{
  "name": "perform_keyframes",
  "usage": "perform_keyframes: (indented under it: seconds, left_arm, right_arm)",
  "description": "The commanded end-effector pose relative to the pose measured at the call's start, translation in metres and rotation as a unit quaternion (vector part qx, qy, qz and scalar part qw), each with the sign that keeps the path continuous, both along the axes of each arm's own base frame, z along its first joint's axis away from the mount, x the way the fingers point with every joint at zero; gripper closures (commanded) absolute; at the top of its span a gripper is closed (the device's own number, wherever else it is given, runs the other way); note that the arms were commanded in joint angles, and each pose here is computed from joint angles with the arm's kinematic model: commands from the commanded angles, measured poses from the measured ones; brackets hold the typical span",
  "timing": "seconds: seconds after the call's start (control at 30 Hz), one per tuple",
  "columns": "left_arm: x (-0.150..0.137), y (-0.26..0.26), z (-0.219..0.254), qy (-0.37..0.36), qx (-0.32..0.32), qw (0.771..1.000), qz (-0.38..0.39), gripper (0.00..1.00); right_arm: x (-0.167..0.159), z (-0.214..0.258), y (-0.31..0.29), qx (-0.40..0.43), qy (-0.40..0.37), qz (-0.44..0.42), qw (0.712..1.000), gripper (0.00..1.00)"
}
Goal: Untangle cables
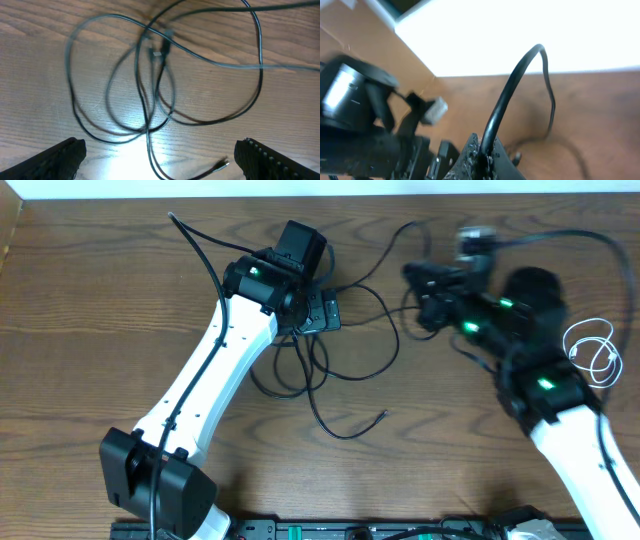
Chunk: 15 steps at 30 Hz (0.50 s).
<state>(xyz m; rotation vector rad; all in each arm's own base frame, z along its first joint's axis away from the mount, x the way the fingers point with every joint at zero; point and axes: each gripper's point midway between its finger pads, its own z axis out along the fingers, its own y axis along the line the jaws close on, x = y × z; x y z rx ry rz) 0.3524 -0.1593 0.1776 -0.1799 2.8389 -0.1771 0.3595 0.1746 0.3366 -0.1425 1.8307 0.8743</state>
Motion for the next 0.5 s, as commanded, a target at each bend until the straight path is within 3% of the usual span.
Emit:
perform_keyframes:
  seconds: [0.0,0.3,0.47]
  left_arm:
    - [0.0,0.002,0.005,-0.005,0.003,1.0,-0.002,0.0]
    - [0.0,0.002,0.005,-0.005,0.003,1.0,-0.002,0.0]
    - [0.0,0.002,0.005,-0.005,0.003,1.0,-0.002,0.0]
  right_arm:
    - [-0.006,0.04,-0.04,-0.058,-0.104,-0.059,0.991,0.99]
    - [-0.033,0.149,-0.095,-0.027,-0.292,-0.152,0.944,0.99]
    - [-0.045,0.19,-0.085,-0.018,-0.3,-0.105,0.948,0.99]
